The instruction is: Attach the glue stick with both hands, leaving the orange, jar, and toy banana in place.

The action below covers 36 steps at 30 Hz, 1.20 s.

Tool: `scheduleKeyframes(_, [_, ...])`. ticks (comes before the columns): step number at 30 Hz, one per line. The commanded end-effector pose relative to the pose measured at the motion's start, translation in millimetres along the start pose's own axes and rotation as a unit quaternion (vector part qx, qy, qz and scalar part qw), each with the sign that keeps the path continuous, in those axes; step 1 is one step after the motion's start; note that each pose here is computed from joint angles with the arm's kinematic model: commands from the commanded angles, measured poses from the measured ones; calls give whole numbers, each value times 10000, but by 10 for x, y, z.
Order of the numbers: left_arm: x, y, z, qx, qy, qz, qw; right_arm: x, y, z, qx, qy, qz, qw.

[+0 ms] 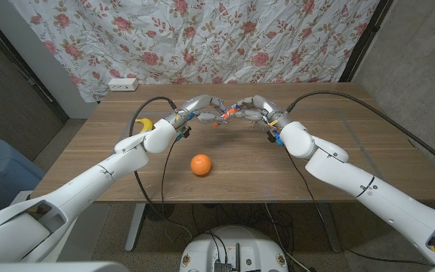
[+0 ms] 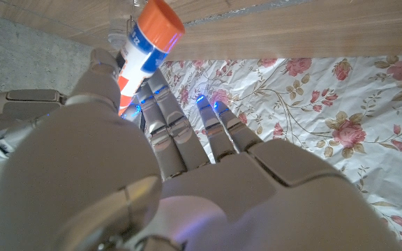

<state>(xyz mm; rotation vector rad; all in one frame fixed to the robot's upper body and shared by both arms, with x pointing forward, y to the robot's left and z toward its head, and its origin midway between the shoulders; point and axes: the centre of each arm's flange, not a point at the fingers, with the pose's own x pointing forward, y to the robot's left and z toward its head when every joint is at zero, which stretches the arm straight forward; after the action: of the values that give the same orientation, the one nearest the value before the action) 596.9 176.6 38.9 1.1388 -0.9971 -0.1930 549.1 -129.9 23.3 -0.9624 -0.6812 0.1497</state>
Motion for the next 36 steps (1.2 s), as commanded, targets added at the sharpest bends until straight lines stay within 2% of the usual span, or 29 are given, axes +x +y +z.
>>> scheduleKeyframes(1, [-7, -12, -10, -1, -5, -47, 10000, 22, -11, -19, 13, 30, 70, 10000])
scheduleKeyframes(16, [-2, 21, -25, 41, -32, -38, 10000, 27, -86, -12, -98, 12, 239, 9997])
scheduleKeyframes(25, [15, 39, -35, 47, -80, -54, 9999, 42, -131, 37, -213, -17, 355, 9991])
scheduleKeyframes(36, [11, 52, -45, 84, -53, -32, 9999, 10, -165, -40, -3, 96, 454, 9989])
